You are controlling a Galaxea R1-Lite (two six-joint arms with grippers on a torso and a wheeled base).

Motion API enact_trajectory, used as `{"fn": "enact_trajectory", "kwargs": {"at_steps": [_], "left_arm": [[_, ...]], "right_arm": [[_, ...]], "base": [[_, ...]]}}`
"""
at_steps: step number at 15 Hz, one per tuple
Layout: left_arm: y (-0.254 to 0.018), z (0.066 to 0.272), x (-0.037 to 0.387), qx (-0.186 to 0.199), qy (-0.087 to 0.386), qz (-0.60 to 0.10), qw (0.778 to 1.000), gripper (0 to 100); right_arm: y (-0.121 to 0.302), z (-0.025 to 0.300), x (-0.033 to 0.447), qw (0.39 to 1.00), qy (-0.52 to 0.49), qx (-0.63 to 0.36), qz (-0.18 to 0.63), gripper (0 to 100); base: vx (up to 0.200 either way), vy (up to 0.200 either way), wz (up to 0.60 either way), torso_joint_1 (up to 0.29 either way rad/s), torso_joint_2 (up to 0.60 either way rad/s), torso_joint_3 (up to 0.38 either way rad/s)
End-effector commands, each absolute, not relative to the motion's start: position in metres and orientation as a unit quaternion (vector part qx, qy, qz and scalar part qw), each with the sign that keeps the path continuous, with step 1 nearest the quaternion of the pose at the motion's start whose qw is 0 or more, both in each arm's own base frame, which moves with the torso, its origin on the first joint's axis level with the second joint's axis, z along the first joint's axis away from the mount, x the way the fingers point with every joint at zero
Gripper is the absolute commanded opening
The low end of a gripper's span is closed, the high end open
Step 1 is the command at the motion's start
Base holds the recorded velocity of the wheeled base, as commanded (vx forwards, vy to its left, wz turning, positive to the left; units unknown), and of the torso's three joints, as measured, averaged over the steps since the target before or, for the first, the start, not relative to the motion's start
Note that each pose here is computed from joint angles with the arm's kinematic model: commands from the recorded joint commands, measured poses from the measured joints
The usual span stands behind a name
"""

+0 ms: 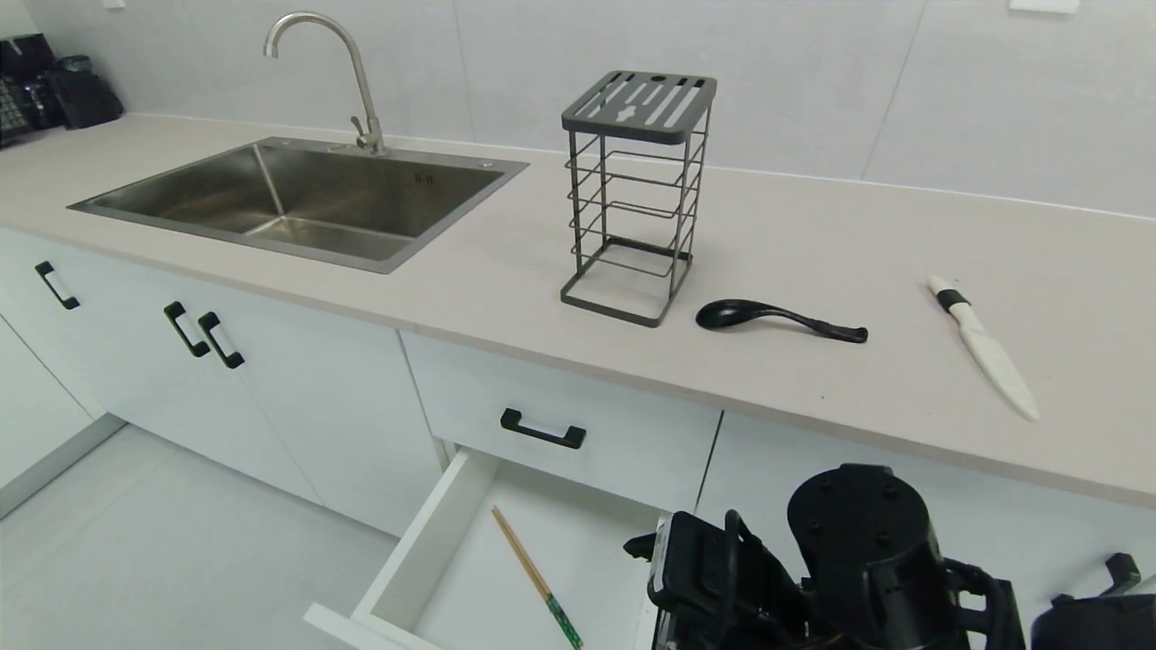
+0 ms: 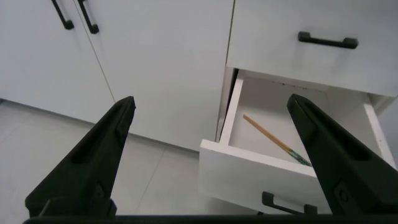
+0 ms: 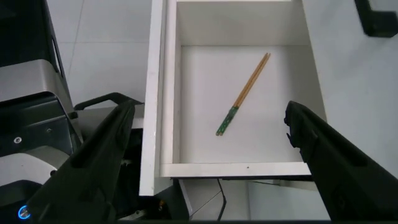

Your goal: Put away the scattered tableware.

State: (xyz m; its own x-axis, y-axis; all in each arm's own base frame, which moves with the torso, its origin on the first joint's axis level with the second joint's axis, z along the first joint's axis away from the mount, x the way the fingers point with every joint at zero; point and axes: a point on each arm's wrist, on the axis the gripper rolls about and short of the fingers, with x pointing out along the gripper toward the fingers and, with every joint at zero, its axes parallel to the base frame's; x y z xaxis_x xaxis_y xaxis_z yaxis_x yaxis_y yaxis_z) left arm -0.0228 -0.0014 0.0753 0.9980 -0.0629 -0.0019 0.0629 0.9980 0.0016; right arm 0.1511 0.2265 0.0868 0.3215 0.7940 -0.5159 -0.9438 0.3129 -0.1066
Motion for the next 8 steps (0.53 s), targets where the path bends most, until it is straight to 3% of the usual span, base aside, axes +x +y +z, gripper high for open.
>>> {"fn": "enact_trajectory", "kwargs": {"at_steps": [1, 4, 8], "left_arm": [[-0.0014, 0.0754, -0.0227, 0.001, 0.002, -0.031, 1.0, 100], [-0.0014, 0.0754, -0.0227, 0.001, 0.002, -0.031, 1.0, 100], [-0.0014, 0.0754, -0.0227, 0.001, 0.002, -0.031, 1.0, 100]], "right_arm": [[0.2265, 0.0861, 0.1513, 0.788, 0.189, -0.2, 0.551, 100], [0.2266, 0.0855, 0.1514, 0.788, 0.191, -0.2, 0.551, 100], [0.2271, 0.0861, 0.1517, 0.789, 0.192, -0.195, 0.55, 100]], "base": [[0.0, 0.0, 0.0, 0.222, -0.51, -0.217], [0.0, 0.0, 0.0, 0.391, -0.49, -0.233], [0.0, 0.0, 0.0, 0.292, -0.51, -0.243]]}}
